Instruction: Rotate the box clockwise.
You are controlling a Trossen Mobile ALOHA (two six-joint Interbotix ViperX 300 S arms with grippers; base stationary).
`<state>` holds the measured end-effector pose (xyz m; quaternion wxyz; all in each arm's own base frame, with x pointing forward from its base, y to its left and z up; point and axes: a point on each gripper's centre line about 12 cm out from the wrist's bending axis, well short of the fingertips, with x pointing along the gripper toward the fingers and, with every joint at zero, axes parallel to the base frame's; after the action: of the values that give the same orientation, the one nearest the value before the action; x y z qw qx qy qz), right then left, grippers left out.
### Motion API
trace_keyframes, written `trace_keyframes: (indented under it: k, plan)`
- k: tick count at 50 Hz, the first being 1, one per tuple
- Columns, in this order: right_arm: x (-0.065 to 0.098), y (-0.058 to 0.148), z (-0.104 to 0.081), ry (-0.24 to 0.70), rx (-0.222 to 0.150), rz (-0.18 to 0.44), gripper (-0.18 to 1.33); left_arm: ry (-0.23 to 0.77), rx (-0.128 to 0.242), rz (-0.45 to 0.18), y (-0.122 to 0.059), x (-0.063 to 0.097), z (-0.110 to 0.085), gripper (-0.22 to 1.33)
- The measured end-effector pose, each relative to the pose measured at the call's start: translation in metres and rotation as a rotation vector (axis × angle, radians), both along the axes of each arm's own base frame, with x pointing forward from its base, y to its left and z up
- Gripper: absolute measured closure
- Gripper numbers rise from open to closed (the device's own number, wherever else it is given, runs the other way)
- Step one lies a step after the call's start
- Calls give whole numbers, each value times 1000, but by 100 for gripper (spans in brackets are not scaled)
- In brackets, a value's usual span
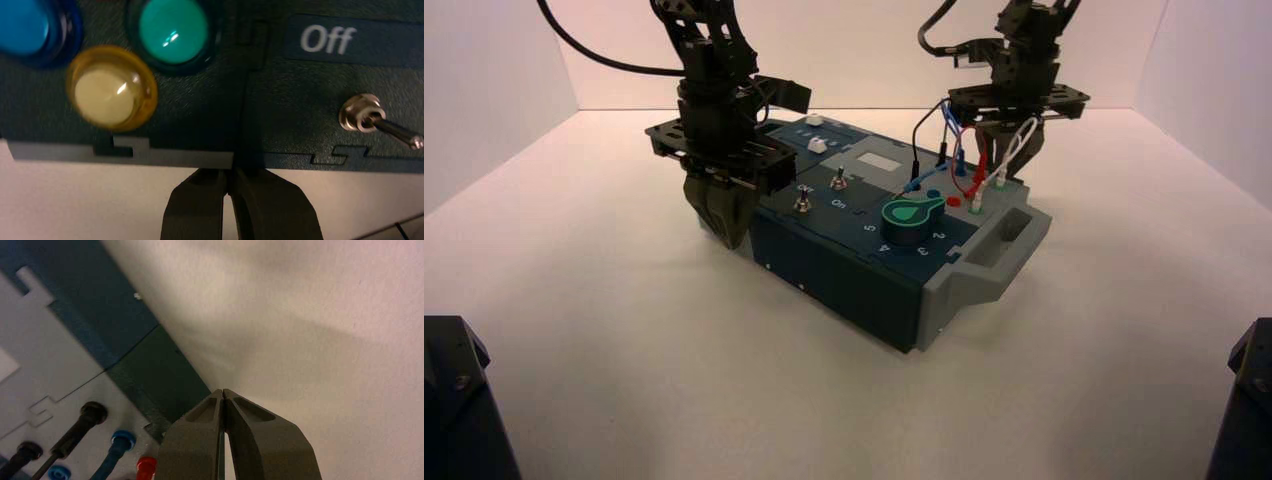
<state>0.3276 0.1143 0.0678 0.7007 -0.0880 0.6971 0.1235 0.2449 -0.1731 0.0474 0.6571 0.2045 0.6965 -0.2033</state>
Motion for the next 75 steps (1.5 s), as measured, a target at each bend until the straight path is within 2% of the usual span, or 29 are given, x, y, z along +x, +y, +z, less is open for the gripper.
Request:
trace_keyframes:
  k: [15,32,40,46,59,67,74,75]
  plan:
    - [-20,2,2,23,12,-2,130,-27,-12,36,2,24,-5,128]
    - [-44,16,1,50,37,11,130,-95,-47,76,6,58,5,127]
    - [-45,18,5,30,44,18,130,-135,-65,107,11,76,12,127]
    - [-42,18,10,-4,44,33,129,-149,-73,110,12,77,18,127]
    - [-32,15,48,-152,88,25,129,-277,-144,123,16,78,73,127]
    - [-34,14,77,-224,114,32,129,-331,-177,126,23,63,111,127]
    - [-41,11,89,-255,125,34,129,-356,-194,135,29,49,131,127]
    - [-45,10,95,-272,132,37,129,-379,-207,134,32,43,143,127]
